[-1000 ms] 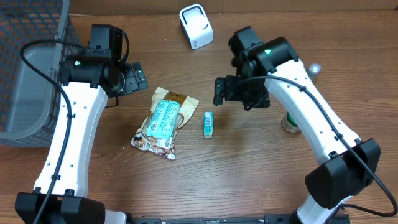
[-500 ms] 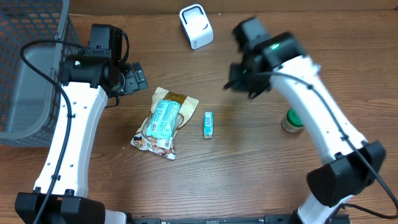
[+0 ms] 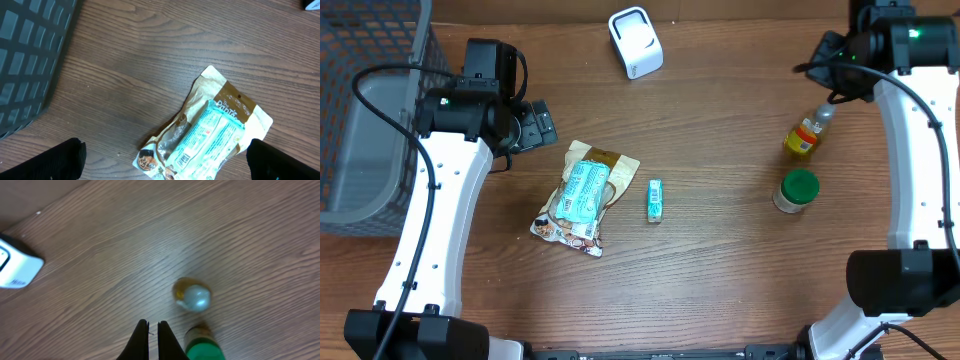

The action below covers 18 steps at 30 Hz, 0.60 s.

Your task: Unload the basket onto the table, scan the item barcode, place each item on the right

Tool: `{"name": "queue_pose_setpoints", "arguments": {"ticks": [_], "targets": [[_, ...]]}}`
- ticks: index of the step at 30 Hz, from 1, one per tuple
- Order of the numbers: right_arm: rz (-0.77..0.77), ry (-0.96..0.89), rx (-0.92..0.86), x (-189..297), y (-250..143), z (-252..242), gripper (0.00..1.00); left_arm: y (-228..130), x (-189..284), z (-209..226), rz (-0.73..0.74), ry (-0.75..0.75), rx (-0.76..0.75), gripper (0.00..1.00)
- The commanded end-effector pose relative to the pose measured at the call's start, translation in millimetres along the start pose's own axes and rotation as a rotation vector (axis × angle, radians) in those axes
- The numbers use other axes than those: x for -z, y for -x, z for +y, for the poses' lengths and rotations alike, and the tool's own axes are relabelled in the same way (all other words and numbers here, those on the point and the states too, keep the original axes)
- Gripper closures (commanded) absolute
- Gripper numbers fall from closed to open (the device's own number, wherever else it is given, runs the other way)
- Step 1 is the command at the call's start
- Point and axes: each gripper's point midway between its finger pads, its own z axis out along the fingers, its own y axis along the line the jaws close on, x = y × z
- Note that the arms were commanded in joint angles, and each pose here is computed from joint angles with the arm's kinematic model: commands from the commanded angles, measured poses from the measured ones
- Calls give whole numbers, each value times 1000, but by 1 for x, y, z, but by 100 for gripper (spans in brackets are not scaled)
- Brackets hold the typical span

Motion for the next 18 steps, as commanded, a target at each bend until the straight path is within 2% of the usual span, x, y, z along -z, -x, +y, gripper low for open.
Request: {"name": "queue_pose_setpoints", "arguments": {"ticks": [1,18], "targets": [[33,-41,-8,-18,1,-16,96,5,4,-2,-15,-11,-15,0],[193,-149,-8,-92,-25,-40,96,5,4,-2,-15,-11,-15,0]]}}
